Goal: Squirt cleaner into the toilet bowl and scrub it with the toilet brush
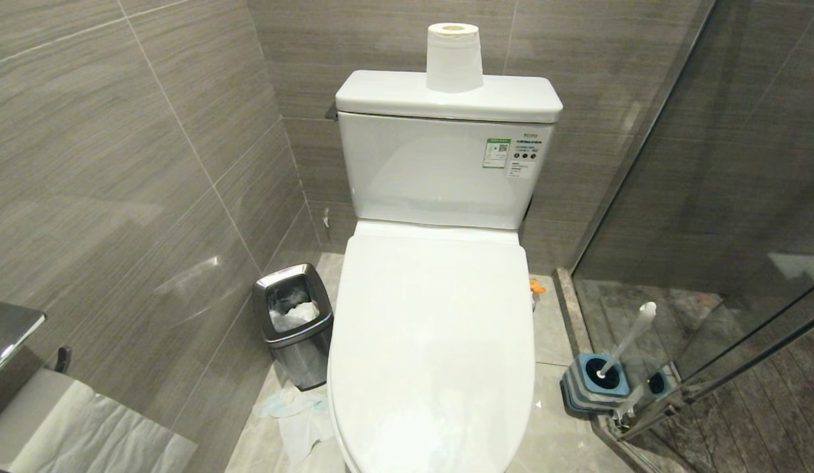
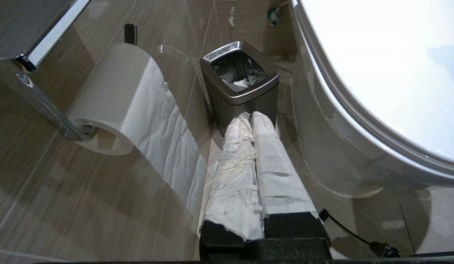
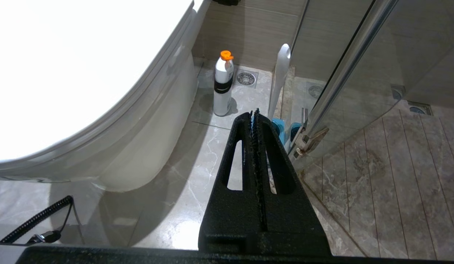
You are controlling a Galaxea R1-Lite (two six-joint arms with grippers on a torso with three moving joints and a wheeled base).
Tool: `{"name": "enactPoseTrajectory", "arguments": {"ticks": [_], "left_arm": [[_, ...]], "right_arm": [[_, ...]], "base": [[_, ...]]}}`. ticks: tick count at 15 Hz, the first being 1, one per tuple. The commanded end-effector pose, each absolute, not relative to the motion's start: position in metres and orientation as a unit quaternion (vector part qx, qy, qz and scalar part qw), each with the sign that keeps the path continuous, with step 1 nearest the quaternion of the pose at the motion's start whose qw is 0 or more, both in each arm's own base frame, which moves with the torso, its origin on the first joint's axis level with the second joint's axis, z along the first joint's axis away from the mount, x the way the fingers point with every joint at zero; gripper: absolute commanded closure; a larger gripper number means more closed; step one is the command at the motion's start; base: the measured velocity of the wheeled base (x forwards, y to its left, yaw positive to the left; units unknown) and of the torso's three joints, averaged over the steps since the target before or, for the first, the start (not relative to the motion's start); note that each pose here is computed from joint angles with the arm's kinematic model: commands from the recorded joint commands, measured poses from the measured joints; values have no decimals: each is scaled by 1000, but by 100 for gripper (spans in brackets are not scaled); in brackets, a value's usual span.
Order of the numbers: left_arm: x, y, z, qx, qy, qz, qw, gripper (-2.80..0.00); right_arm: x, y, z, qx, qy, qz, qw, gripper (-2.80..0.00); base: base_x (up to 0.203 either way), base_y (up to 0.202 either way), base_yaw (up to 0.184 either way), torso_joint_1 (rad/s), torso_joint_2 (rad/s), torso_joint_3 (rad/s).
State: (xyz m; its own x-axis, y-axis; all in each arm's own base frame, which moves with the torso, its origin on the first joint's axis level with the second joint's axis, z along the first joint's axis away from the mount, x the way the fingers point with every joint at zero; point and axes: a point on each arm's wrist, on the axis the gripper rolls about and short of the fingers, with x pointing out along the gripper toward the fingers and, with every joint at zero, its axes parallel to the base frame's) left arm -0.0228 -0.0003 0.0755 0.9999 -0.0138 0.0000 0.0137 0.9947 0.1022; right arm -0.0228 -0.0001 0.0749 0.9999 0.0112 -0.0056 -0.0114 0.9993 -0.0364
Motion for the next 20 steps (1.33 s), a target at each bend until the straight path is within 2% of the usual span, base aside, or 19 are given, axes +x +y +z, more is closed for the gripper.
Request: {"name": "enactPoseTrajectory", "arguments": {"ticks": [1, 20], "left_arm": [[-23, 0, 76, 51, 0, -7, 999, 0], [-23, 0, 76, 51, 0, -7, 999, 0]], "right_arm": [[-23, 0, 75, -18, 3, 6, 1000, 0], [-23, 0, 75, -18, 3, 6, 1000, 0]], "base": [[0, 0, 0, 0, 0, 0], [0, 0, 0, 0, 0, 0]]}}
